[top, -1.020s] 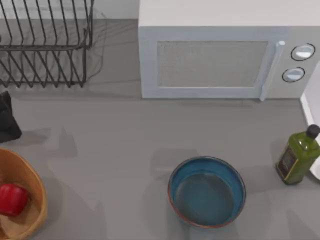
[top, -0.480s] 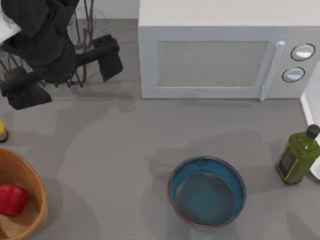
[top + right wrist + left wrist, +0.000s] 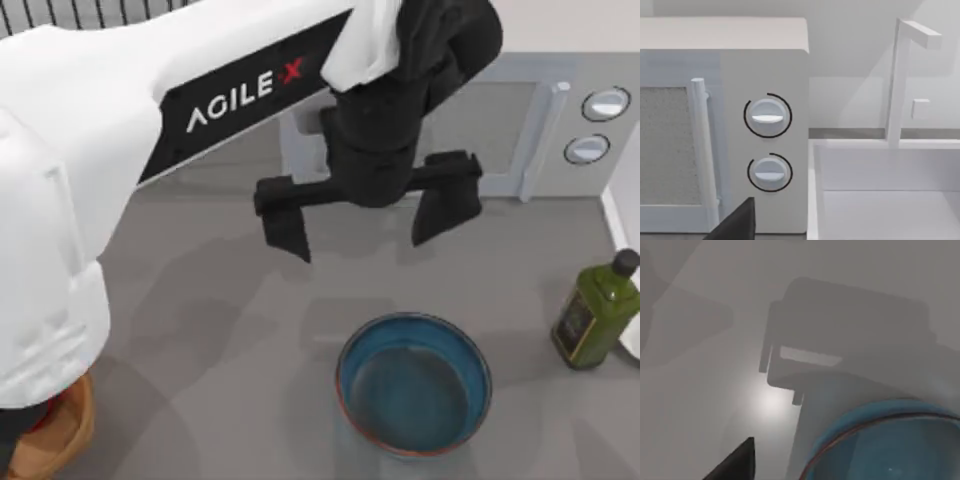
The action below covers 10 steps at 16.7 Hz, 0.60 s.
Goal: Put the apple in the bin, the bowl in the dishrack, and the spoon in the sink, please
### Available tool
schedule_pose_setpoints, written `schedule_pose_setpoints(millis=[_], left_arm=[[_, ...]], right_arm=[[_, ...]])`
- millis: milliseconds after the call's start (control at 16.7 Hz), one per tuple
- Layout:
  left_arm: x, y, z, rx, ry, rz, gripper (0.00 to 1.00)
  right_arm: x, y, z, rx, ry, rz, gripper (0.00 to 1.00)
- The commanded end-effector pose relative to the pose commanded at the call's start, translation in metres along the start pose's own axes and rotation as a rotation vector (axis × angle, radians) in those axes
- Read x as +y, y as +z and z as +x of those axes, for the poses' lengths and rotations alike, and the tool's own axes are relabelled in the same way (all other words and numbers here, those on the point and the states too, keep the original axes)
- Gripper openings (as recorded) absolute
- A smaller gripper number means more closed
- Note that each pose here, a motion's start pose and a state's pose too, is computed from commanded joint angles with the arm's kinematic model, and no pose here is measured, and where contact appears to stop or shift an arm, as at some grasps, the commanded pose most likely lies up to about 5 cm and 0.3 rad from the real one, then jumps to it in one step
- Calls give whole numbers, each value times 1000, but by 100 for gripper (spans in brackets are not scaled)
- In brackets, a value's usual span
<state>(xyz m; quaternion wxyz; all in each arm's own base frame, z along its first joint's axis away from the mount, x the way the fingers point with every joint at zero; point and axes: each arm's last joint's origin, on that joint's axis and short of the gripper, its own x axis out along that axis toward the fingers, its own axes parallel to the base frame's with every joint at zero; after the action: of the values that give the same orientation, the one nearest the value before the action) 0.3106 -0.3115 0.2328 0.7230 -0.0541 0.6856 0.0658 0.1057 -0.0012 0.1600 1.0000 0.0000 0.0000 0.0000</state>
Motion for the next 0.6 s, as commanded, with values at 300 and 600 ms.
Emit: schedule_pose_setpoints(millis=[300, 600], left_arm=[[-70, -63, 4, 46, 3, 130, 100], [-90, -94, -1, 53, -17, 190, 100]], right_arm=[[0, 0, 0, 0, 0, 0, 100], [0, 0, 0, 0, 0, 0, 100]])
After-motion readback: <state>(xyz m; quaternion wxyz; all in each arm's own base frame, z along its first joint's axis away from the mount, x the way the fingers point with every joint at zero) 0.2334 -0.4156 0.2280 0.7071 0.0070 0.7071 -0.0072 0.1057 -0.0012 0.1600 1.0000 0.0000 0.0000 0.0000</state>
